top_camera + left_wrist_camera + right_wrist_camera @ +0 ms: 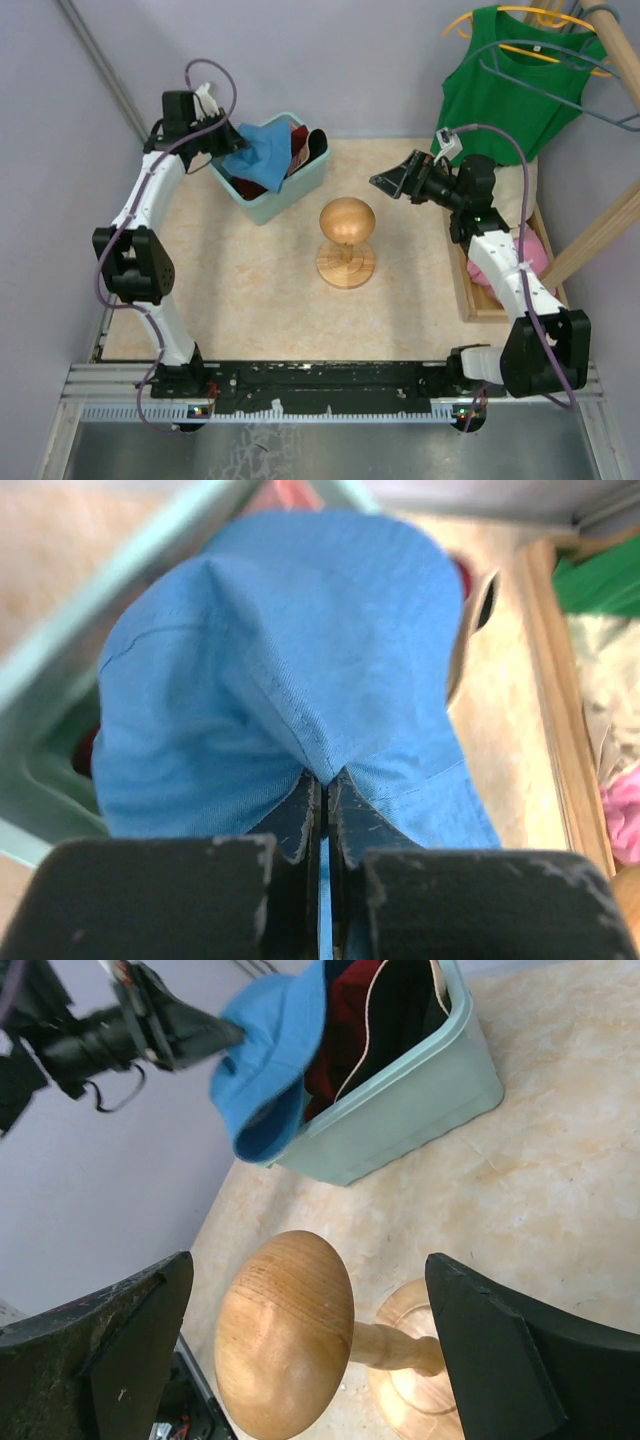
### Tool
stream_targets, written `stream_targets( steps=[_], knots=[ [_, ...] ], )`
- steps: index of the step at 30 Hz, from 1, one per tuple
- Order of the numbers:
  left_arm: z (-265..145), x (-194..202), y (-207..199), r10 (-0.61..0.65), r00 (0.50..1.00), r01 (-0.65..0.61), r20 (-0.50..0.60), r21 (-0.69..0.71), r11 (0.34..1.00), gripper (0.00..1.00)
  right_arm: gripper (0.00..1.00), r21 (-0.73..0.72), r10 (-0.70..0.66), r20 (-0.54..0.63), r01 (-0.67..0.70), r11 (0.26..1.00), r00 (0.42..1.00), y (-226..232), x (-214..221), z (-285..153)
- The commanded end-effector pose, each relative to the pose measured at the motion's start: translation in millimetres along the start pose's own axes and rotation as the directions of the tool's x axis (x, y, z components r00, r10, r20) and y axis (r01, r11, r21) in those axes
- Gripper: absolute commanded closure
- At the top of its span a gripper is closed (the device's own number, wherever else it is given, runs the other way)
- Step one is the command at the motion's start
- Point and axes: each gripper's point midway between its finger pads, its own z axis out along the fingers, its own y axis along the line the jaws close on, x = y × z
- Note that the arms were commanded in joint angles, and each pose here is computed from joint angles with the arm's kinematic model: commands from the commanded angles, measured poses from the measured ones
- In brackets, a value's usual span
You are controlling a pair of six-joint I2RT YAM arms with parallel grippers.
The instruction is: Stack the hats
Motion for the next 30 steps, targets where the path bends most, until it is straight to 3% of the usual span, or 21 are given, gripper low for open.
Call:
stream_targets(
  steps=[1,5,16,30],
  knots=[
    [-48,-71,-40,0.137,0.978,-0.135,0.155,-0.025,0.991,1.0,0.01,-0.064,-0.018,0.032,0.02,0.998,0.999,25,-25,4],
    [-67,-92,-65,0.172,0.969,-0.173,0.175,-0.012,0.985,1.0,0.01,-0.073,0.019,0.004,-0.019,0.997,1.0,27,-22,6],
    [-89,-68,-161,0.322,0.937,-0.327,0.134,0.014,0.945,1.0,0.05,-0.106,-0.065,0.053,0.07,0.992,0.997,48,-30,-10],
    [-147,-3,-227,0.213,0.977,-0.199,-0.03,0.253,0.947,1.0,0.02,-0.048,-0.082,0.017,0.083,0.995,0.996,46,-22,-22]
  ],
)
